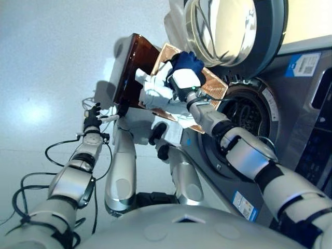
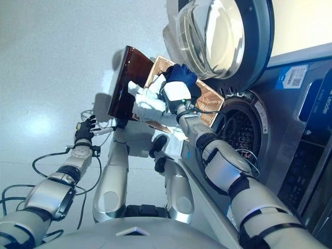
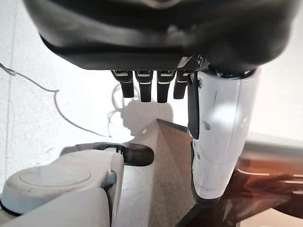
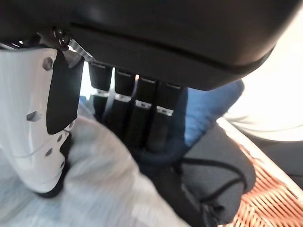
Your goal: Pick up the clothes and place them into the washing machine
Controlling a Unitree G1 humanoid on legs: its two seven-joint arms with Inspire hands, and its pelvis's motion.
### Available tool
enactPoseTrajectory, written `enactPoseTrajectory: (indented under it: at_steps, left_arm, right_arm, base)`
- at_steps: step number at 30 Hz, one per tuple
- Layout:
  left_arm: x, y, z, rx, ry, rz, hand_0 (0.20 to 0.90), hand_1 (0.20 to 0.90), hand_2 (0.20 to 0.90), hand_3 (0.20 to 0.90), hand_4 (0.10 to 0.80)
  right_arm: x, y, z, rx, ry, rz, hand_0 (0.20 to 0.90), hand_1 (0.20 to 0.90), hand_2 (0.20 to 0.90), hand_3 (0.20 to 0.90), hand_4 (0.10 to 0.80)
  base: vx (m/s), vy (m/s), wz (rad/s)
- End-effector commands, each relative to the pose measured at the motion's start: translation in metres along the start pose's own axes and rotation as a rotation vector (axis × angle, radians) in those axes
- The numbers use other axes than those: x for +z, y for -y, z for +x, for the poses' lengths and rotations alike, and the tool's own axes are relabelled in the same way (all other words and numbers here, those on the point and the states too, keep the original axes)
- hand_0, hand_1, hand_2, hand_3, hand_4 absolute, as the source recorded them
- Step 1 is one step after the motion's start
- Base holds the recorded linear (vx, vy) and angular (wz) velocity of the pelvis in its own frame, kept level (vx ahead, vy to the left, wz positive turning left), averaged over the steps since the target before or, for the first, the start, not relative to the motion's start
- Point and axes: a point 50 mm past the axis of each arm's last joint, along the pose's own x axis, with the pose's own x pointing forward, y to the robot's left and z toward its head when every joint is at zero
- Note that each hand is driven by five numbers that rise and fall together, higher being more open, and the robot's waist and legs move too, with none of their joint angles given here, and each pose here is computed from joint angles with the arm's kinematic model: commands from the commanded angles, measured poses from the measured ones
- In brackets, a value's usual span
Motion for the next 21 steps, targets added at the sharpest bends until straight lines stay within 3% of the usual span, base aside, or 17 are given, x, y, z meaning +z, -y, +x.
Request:
enactPoseTrajectory:
  at_steps: [1, 21]
  left_arm:
    - [0.012, 0.003, 0.001, 0.021, 0.049, -0.004, 0.9, 0.9, 0.9, 0.9, 0.8]
    - [-0.012, 0.012, -0.006, -0.007, -0.018, 0.008, 0.9, 0.9, 0.9, 0.9, 0.8]
  right_arm:
    - [0.006, -0.014, -0.005, 0.037, 0.012, 0.052, 0.2, 0.2, 0.2, 0.2, 0.3]
    - [-0.025, -0.021, -0.015, 0.033, -0.105, 0.132, 0.2, 0.2, 0.2, 0.2, 0.3]
  base:
    - [0.0, 0.0, 0.0]
    - [0.025, 0.011, -0.05]
